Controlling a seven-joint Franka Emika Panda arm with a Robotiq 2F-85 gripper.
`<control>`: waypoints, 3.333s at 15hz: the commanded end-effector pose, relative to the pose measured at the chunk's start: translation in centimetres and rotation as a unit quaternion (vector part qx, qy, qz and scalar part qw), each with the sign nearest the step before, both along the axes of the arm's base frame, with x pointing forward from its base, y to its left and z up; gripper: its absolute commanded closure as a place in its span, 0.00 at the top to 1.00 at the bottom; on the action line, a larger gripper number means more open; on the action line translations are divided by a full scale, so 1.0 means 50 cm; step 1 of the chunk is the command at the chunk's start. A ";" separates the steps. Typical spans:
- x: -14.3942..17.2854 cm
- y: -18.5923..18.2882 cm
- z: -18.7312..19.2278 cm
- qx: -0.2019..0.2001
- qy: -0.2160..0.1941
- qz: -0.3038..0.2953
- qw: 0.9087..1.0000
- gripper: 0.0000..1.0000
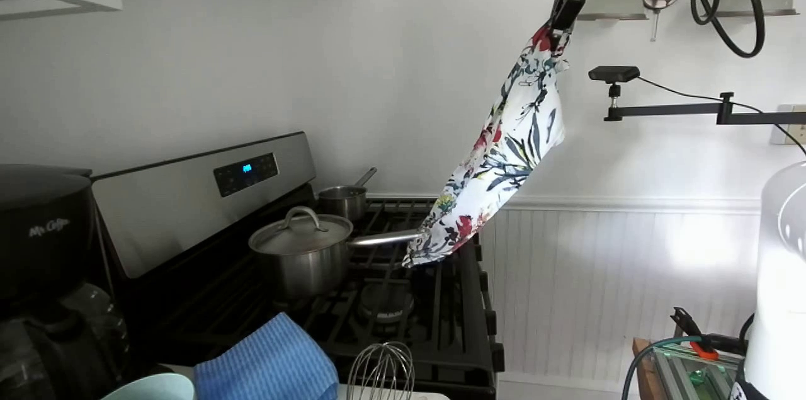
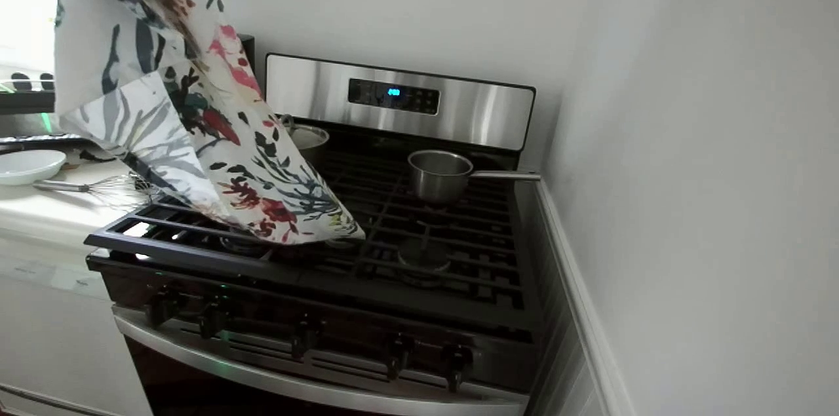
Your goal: Hang the floral cloth on the handle of the oven
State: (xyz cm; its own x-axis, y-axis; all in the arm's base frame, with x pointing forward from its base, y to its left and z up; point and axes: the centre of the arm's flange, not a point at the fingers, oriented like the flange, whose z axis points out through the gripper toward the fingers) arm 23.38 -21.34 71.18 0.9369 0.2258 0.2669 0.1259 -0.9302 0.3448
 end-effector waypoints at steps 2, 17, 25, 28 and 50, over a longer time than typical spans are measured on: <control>-0.034 0.024 0.042 0.019 -0.034 -0.011 0.999 0.01; -0.092 0.063 0.111 0.102 -0.189 -0.046 0.976 0.01; -0.100 0.055 0.133 0.114 -0.253 -0.041 0.960 0.01; -0.082 0.040 0.101 0.120 -0.235 -0.051 0.963 0.01; 0.005 -0.039 -0.140 0.177 -0.072 -0.179 0.965 0.01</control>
